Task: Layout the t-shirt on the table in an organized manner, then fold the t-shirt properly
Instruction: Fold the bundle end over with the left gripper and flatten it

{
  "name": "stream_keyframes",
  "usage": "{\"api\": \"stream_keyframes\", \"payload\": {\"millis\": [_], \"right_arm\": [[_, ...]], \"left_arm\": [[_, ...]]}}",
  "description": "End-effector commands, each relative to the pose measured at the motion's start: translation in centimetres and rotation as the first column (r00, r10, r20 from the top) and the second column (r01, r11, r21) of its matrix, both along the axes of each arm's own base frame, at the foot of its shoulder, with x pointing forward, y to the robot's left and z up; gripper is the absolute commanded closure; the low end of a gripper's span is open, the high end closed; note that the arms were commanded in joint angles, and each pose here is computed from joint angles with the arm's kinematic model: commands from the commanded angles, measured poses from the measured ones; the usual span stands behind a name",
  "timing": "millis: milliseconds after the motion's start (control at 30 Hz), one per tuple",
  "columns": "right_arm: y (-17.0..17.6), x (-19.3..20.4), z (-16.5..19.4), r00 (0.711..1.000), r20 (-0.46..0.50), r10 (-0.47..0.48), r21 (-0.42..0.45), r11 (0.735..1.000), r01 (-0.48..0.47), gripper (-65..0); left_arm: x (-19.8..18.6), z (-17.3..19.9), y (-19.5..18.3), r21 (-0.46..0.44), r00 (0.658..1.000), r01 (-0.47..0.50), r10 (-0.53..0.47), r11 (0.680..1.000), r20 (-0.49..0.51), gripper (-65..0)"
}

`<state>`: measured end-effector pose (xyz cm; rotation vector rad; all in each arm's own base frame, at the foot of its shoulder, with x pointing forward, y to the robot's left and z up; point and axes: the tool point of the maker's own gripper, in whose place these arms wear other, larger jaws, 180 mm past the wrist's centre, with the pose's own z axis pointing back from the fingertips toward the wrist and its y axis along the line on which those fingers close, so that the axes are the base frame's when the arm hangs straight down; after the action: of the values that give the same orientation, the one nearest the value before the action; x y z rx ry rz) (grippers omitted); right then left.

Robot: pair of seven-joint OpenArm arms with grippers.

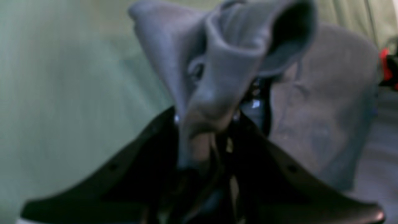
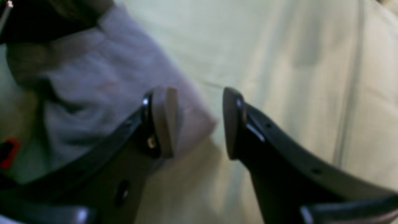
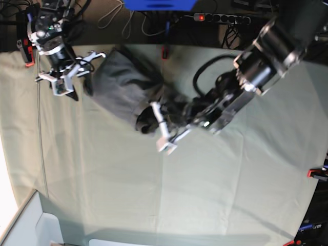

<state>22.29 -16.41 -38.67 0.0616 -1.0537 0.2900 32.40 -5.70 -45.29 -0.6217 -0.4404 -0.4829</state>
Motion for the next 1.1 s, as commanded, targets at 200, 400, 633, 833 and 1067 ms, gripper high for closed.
{"api": "stream_keyframes", "payload": {"millis": [200,400,633,833,1067], "right_arm": [[-4.6,0.1,1.7,0.991,0.059,-0.119,-0.039,0.992,0.121,-24.3],[-7.0,-0.7,1.8,0.982,0.057,-0.179,-0.066,0.981,0.182,-24.3],[-7.7,-0.9,1.8,0.98,0.054,-0.194,-0.075,0.977,0.198,-24.3],[-7.3,-0.3,1.9,0.98,0.065,-0.19,-0.065,0.979,0.194,-24.3],[-7.3,-0.3,1.9,0.98,0.064,-0.19,-0.067,0.979,0.194,-24.3]], "left_arm": [[4.8,2.0,-5.0,0.181,0.963,0.141,-0.177,0.973,0.203,0.0],[4.9,1.5,-8.6,0.343,0.863,0.23,-0.354,0.911,0.361,-0.1],[4.4,1.1,-8.9,0.353,0.831,0.243,-0.382,0.903,0.404,-0.2],[4.6,1.5,-9.1,0.351,0.825,0.244,-0.384,0.904,0.416,-13.6],[4.8,3.8,-10.9,0.318,0.794,0.258,-0.388,0.912,0.469,-19.2]]}}
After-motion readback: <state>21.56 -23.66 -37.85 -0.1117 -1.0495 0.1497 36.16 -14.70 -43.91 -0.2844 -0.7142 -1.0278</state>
